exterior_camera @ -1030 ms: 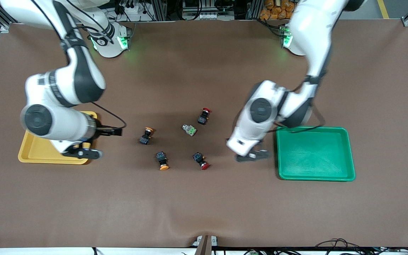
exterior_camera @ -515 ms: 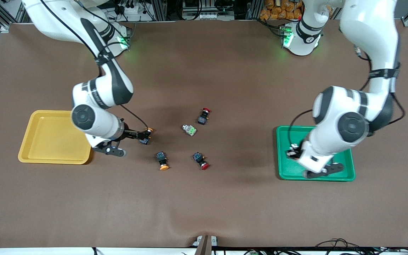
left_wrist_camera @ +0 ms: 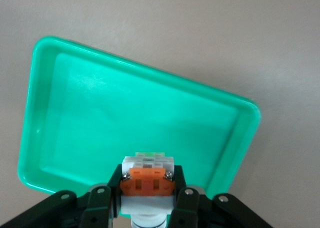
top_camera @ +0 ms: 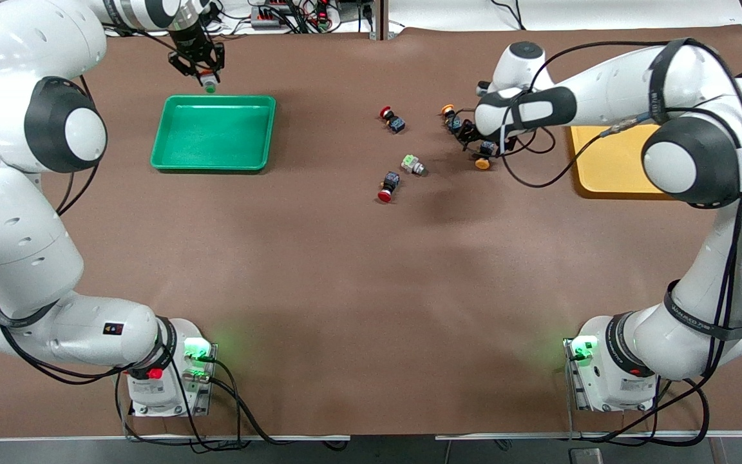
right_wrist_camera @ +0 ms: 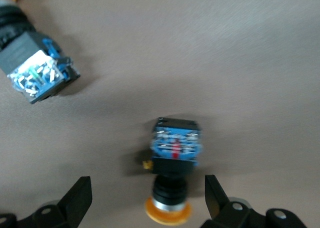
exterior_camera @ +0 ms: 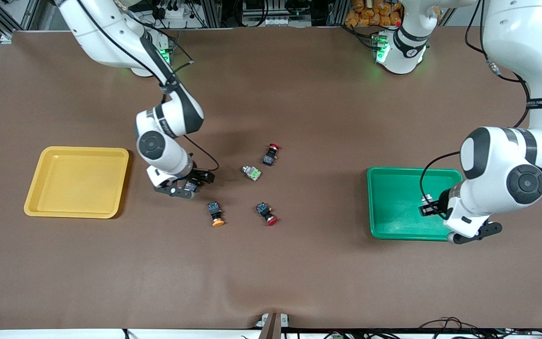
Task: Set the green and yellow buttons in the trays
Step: 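Lower the switch into the green tray while the right gripper grasps, then open the left gripper while the right gripper drops switch in yellow tray, then reach the left gripper to the green switch while the right gripper reaches, then grasp the green switch with the left gripper while the right grasps yellow, then carry the green switch to the green tray while the right gripper places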
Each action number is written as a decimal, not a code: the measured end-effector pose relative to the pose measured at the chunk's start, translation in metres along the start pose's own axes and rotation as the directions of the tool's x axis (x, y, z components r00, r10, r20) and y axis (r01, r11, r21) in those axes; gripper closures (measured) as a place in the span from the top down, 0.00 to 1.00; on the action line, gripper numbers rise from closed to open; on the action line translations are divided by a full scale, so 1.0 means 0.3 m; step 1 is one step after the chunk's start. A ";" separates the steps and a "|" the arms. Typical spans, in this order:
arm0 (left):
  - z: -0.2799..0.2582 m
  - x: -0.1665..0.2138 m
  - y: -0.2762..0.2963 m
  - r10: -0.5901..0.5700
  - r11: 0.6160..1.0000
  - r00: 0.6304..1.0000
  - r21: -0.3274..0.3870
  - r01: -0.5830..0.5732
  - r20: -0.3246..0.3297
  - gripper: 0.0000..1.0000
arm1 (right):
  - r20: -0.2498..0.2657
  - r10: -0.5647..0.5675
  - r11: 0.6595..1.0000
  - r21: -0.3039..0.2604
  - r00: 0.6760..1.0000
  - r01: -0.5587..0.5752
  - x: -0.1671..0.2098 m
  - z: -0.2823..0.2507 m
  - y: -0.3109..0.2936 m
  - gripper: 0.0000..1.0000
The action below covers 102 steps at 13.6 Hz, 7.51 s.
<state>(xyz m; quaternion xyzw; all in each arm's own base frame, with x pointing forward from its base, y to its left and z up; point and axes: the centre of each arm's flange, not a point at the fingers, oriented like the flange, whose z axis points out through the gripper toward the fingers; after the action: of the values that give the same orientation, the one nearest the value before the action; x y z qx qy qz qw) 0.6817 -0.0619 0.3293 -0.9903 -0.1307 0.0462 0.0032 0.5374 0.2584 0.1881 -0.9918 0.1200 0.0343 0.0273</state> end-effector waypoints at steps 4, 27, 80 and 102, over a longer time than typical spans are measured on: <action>0.146 -0.008 -0.056 0.003 1.000 1.000 0.006 -0.003 0.016 0.41 | -0.014 0.023 1.000 -0.002 1.000 -0.023 0.018 0.031 0.019 0.96; -0.537 -0.103 -0.097 0.067 0.998 0.985 0.000 -0.068 -0.160 1.00 | 0.007 -0.139 0.990 0.030 0.990 0.139 0.462 -0.536 0.842 0.41; 0.533 -1.028 1.476 -0.708 0.652 0.690 -0.238 0.720 0.147 0.87 | -0.173 -0.447 0.881 0.085 0.878 0.466 0.365 0.012 -0.188 0.35; -0.091 -0.407 0.984 -0.579 0.801 0.810 -0.250 0.544 -0.094 0.41 | 0.142 -0.273 0.950 0.194 0.951 0.244 0.657 -0.460 1.069 0.83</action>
<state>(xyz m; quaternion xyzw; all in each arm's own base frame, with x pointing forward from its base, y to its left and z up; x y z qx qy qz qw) 0.6431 -0.3785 0.3620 -0.9016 -0.4221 -0.0532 -0.0776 0.6600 -0.1077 0.2961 -0.9863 -0.0115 0.1028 0.1282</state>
